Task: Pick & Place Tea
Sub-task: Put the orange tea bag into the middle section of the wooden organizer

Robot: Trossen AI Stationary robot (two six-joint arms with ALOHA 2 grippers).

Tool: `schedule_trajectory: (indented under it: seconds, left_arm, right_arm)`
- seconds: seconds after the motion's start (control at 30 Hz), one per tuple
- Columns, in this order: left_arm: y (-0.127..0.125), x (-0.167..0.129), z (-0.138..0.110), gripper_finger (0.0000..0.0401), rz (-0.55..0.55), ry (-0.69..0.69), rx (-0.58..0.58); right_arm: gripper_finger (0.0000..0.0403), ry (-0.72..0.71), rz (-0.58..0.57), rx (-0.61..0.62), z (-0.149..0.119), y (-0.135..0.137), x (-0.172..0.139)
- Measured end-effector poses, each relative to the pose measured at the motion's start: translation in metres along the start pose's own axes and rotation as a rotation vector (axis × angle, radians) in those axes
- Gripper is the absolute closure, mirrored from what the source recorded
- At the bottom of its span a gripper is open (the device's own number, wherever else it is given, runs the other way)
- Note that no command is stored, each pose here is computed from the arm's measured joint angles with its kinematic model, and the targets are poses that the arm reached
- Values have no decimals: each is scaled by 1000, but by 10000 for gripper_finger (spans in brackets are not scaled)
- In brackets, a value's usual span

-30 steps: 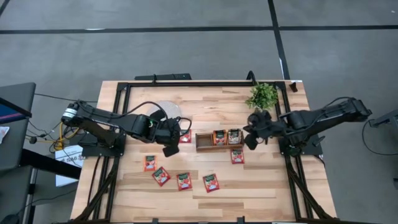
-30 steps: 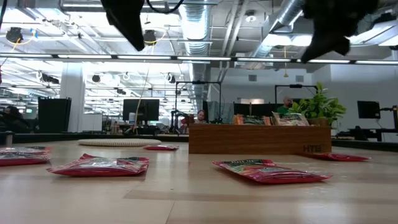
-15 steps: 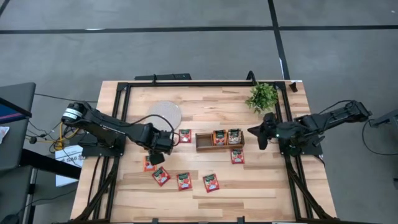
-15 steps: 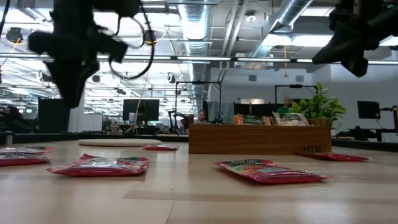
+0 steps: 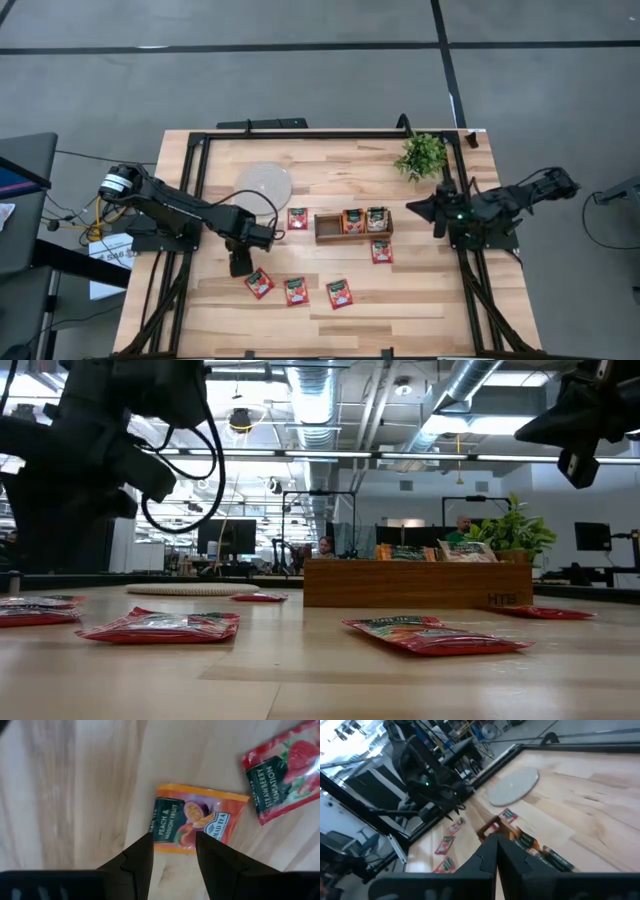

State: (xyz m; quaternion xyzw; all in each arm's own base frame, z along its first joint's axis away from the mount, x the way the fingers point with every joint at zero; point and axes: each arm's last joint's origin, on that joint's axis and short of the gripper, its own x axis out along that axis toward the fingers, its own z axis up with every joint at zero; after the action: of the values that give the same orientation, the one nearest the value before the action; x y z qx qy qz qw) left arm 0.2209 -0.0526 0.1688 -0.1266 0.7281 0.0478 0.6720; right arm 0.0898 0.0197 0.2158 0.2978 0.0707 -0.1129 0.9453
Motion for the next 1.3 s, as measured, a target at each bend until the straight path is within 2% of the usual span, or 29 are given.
schedule_trajectory:
  seconds: [0.6,0.8,0.93,1.1,1.3]
  left_arm:
    - [2,9,2,261,44,-38,53]
    - [7,27,-2,261,64,6,45]
    - [11,37,-9,263,38,20,17]
    - [13,41,-11,295,30,23,-2]
    - [11,39,-8,374,22,14,-1]
  right_arm:
    - [403,-10,11,-9,1,-2,-3]
    - [403,-7,14,-9,1,-1,-3]
    - [403,-2,14,-11,1,-2,-3]
    - [403,-1,15,-12,1,-2,-3]
    - [403,-1,14,-11,1,-2,-3]
